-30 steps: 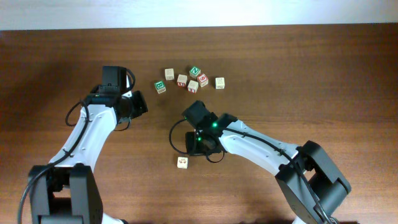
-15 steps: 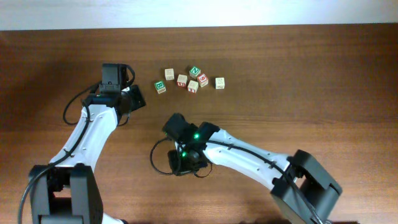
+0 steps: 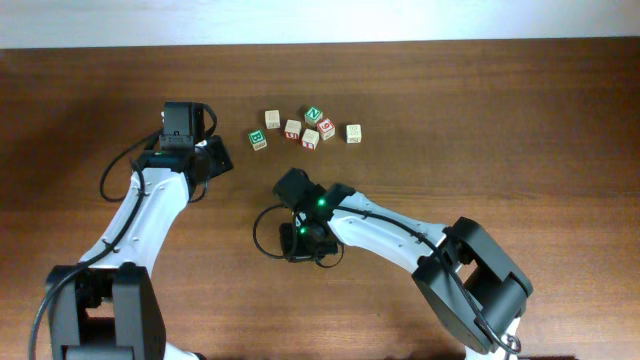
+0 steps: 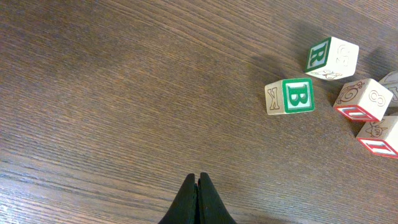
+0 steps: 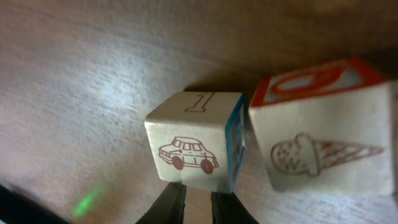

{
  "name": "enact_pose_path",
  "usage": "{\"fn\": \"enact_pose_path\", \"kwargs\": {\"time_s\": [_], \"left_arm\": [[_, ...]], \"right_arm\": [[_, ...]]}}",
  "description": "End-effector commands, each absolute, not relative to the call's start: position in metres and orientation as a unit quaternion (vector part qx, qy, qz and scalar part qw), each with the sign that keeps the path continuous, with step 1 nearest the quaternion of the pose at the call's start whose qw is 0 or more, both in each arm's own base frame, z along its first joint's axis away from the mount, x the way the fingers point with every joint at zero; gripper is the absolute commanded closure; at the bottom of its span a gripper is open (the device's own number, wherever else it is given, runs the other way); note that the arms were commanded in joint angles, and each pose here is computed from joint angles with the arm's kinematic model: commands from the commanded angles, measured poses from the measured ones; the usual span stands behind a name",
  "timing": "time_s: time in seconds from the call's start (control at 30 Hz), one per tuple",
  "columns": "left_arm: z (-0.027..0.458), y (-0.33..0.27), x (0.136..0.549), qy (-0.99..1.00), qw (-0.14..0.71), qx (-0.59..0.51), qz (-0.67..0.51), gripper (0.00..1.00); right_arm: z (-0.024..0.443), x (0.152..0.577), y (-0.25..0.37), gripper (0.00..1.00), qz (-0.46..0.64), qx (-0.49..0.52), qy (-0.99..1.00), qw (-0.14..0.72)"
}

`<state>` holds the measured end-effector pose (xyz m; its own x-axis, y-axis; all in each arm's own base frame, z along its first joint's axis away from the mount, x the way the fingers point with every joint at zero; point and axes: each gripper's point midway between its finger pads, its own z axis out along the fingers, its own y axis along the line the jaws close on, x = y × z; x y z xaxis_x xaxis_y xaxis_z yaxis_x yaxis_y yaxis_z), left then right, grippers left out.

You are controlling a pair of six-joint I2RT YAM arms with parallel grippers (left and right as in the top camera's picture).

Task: Rotate 3 blocks

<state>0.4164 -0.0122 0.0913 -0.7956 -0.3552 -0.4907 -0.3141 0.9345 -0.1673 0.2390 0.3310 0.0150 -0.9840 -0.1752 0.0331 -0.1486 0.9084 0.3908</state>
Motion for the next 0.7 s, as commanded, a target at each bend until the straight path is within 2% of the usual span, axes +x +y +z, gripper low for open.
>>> {"fn": "enact_pose_path", "kwargs": {"time_s": [0.0, 0.07, 0.2, 0.33, 0.5, 0.67], "left_arm": [[0.093, -0.008, 0.419, 0.945, 0.269, -0.183, -0.034, 0.98], [0.093, -0.008, 0.419, 0.945, 0.268, -0.183, -0.034, 0.98], [0.093, -0.008, 0.419, 0.945, 0.268, -0.183, -0.033, 0.98], [0.093, -0.008, 0.419, 0.945, 0.268, -0.184, -0.033, 0.98], [0.092, -0.008, 0.419, 0.945, 0.267, -0.184, -0.033, 0.98], [0.087, -0.008, 0.414, 0.949, 0.256, -0.184, -0.03, 0.99]], "right_arm": [[0.014, 0.256, 0.324, 0.84, -0.19, 0.079, -0.979, 0.01], [0.019, 0.259, 0.325, 0.89, -0.192, 0.089, -0.977, 0.005], [0.047, 0.266, 0.339, 0.9, -0.204, 0.13, -0.97, -0.014], [0.056, 0.272, 0.349, 0.88, -0.218, 0.141, -0.965, -0.033], [0.063, 0.261, 0.386, 0.78, -0.249, 0.182, -0.949, -0.066], [0.06, 0.266, 0.391, 0.76, -0.222, 0.19, -0.951, -0.106]]}}
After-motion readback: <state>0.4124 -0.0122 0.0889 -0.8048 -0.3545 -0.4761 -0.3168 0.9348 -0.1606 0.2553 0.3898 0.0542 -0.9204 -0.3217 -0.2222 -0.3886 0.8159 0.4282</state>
